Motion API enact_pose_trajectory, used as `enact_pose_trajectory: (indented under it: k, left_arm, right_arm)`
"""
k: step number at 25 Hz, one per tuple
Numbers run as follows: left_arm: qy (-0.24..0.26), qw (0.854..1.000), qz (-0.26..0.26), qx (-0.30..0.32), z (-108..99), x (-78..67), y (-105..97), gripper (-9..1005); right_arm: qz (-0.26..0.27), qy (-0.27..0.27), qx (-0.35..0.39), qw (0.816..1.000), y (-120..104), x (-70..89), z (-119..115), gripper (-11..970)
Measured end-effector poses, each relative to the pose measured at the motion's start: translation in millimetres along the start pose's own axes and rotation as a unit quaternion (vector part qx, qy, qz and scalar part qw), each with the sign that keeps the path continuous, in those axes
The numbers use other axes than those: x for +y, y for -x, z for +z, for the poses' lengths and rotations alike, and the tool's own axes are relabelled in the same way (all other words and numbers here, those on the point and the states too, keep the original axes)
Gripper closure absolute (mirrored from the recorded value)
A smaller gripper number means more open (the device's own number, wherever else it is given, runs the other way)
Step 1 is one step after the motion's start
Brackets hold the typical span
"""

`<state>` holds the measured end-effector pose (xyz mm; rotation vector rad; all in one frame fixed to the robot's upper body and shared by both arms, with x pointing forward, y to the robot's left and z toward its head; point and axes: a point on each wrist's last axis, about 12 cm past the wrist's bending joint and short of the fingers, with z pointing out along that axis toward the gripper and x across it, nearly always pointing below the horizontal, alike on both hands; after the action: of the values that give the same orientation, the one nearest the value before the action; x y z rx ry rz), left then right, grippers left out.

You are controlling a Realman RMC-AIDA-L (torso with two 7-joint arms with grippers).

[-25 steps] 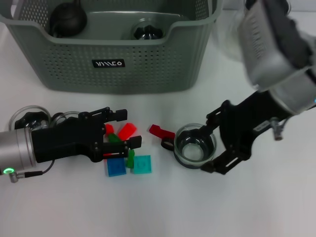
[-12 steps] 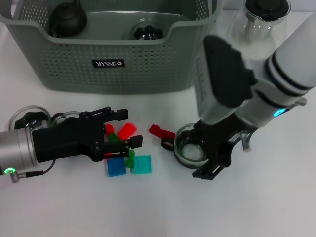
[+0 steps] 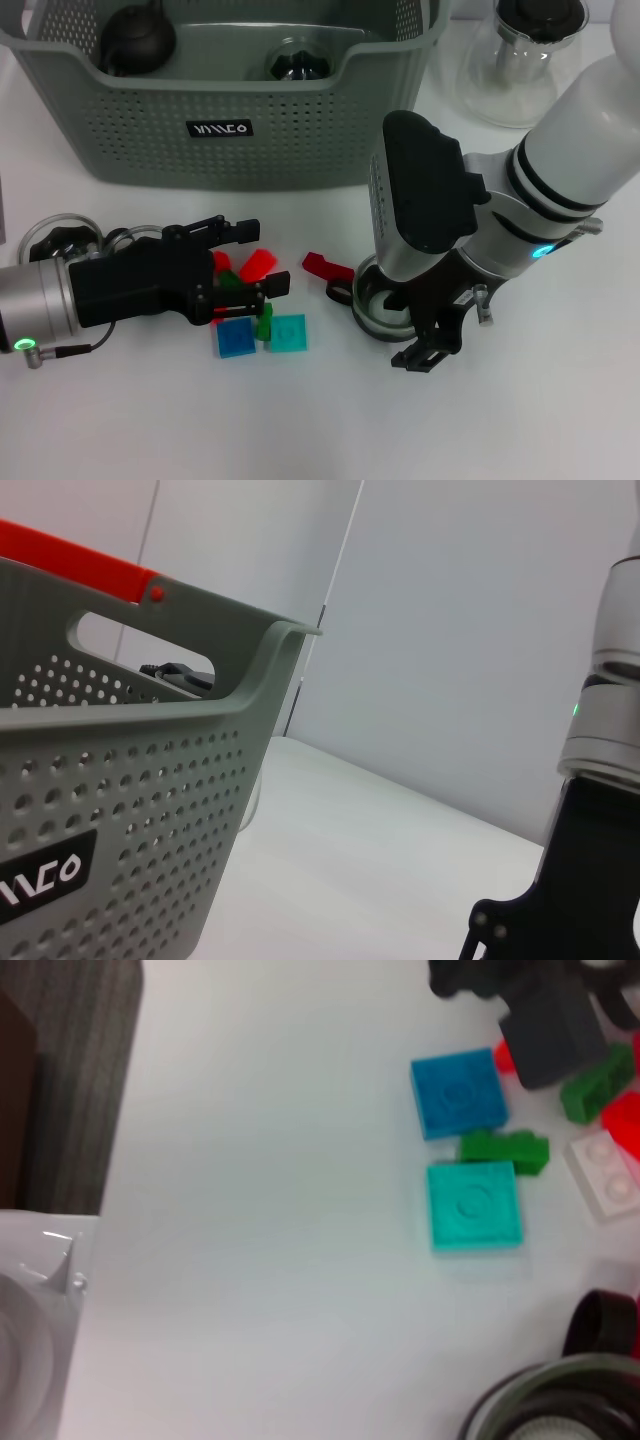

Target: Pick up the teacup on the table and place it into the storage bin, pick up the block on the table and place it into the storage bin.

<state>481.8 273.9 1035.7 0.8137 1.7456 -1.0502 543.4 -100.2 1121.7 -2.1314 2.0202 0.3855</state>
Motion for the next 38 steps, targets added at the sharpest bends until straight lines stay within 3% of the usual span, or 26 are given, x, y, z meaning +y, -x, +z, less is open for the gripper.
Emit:
enact_pose_trajectory:
  k: [1, 12, 17, 21, 27, 32, 35, 38]
  left_arm:
    - [0.000, 1.000, 0.000, 0.000, 0.0, 0.0, -0.1, 137]
    - [-0.001, 1.000, -0.001, 0.000, -0.5, -0.7, -0.8, 137]
    - [0.002, 1.000, -0.003, 0.000, -2.0, -1.4, -2.8, 137]
    - [0.003, 1.000, -0.004, 0.001, -2.6, -1.6, -3.5, 137]
    - [0.002, 1.000, -0.004, 0.000, -3.8, -1.9, -3.4, 137]
    - [0.002, 1.000, -0.004, 0.000, -3.1, -2.1, -3.6, 136]
    - [0.002, 1.000, -0.004, 0.000, -2.8, -1.9, -3.2, 136]
    - [0.003, 1.000, 0.001, 0.000, -1.9, -1.4, -2.7, 136]
  right_arm:
    - [0.003, -0.002, 0.004, 1.000, -0.4, -0.1, 0.8, 152]
    - [0.006, -0.001, 0.019, 1.000, -0.4, 3.8, 2.6, 566]
    - [0.030, 0.007, 0.016, 0.999, -2.4, 2.7, -3.2, 812]
    - [0.045, 0.023, 0.001, 0.999, -4.2, 2.8, -16.2, 845]
    - [0.061, 0.005, -0.067, 0.996, -10.1, 2.1, -92.5, 895]
    - [0.041, -0.031, -0.149, 0.988, -1.7, 2.9, -151.5, 902]
    - [0.016, -0.038, -0.251, 0.967, 7.7, -0.8, -186.1, 902]
    - [0.016, -0.037, -0.345, 0.938, 13.9, -14.7, -212.1, 903]
